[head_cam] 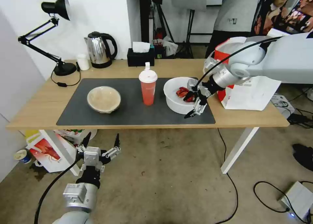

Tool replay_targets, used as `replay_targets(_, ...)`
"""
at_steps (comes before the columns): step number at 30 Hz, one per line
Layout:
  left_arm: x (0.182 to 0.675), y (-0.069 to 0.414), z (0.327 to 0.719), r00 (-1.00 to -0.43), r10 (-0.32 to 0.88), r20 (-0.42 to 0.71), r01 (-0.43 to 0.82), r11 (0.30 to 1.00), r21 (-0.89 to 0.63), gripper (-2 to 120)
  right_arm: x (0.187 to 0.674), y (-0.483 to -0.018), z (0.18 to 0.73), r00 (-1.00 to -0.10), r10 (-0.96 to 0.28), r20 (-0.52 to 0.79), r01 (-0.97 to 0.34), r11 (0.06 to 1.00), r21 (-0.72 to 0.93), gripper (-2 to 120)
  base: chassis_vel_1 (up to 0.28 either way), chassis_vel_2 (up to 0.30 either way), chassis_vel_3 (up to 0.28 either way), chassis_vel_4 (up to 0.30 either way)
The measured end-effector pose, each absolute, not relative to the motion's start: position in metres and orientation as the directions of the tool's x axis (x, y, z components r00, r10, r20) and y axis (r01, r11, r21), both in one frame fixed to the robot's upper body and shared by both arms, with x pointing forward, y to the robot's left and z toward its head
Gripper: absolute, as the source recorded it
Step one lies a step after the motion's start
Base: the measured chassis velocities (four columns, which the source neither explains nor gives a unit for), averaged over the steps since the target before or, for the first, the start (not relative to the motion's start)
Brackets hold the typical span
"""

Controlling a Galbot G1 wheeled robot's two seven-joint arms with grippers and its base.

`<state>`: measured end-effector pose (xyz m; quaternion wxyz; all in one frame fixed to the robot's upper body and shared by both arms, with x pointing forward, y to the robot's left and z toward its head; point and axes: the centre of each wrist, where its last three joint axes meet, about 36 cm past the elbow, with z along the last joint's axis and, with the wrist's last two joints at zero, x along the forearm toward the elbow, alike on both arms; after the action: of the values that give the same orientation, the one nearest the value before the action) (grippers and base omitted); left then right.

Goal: Pick up the trash from the table and place it into the takeout bag.

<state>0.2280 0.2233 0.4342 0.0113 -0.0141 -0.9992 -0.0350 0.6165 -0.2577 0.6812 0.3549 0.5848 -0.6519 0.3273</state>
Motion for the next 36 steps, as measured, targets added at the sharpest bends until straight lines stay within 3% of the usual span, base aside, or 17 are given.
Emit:
replay_targets(3,0.228,0.223,0.434,-0.999,0.028,0.024,0.029,0.997,0.07,100,0.617,-0.257,0.68,-0.068,-0.531,0.845,-0.994,0.104,-0.014,84,0.0,0.0,0.0,0.0)
replay_targets(12,0.228,0.223,0.434,-0.999,0.027,0.024,0.029,0.997,0.07,100,0.626,-0.262,0.682,-0.109,-0.536,0.837,-0.99,0.136,-0.042,43,0.0,0.0,0.0,0.0)
replay_targets(16,0.228,0.223,0.434,-0.999,0.027,0.024,0.029,0.997,0.07,100,0.627,-0.264,0.681,-0.112,-0.535,0.837,-0.989,0.141,-0.042,37,0.0,0.0,0.0,0.0)
replay_targets(26,0.228,0.223,0.434,-0.999,0.027,0.024,0.029,0.997,0.07,100,0.63,-0.267,0.677,-0.108,-0.538,0.836,-0.989,0.147,-0.033,34,0.0,0.0,0.0,0.0)
replay_targets(36,0.228,0.223,0.434,-0.999,0.028,0.024,0.029,0.997,0.07,100,0.63,-0.267,0.676,-0.092,-0.539,0.837,-0.99,0.142,-0.017,13,0.0,0.0,0.0,0.0)
